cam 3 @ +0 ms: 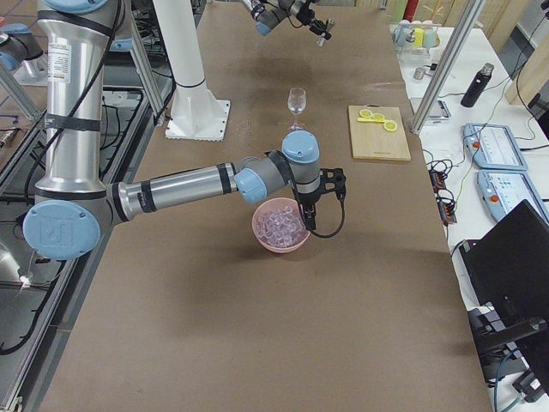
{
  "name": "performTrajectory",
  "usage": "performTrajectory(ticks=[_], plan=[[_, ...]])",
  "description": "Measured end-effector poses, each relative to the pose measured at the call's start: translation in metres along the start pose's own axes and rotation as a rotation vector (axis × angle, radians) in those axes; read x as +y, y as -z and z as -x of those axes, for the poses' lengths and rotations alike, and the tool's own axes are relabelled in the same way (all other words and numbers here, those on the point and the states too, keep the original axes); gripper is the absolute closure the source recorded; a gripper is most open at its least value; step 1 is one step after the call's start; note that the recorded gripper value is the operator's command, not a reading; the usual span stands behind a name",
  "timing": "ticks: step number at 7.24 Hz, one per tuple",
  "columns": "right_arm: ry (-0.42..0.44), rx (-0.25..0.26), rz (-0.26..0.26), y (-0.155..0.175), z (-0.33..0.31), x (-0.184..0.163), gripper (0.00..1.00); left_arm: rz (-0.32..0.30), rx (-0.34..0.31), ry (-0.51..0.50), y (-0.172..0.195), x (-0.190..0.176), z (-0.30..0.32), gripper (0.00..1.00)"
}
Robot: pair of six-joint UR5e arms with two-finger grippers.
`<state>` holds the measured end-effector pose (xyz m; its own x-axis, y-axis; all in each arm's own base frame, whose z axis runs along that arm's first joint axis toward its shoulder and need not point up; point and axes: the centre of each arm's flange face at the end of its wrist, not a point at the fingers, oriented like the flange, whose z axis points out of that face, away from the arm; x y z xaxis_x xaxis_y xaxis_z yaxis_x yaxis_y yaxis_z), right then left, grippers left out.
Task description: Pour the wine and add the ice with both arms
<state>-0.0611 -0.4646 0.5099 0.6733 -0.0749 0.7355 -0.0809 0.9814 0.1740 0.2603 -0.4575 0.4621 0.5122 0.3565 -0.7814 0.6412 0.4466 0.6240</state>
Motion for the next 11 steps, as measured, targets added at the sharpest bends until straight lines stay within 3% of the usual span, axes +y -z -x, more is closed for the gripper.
performTrajectory(ticks=[2, 4, 11], plan=[[0.0, 0.0, 0.001, 0.0, 0.0, 0.0, 0.0, -0.013, -0.127, -0.146, -0.016, 0.02, 0.031, 1.0], [0.0, 0.0, 0.001, -0.001, 0.0, 0.0, 0.0, 0.013, -0.221, -0.242, -0.03, 0.033, 0.048, 1.0], [0.001, 0.009, -0.003, -0.001, 0.0, 0.0, 0.0, 0.081, -0.178, -0.174, -0.047, 0.061, 0.053, 1.0]])
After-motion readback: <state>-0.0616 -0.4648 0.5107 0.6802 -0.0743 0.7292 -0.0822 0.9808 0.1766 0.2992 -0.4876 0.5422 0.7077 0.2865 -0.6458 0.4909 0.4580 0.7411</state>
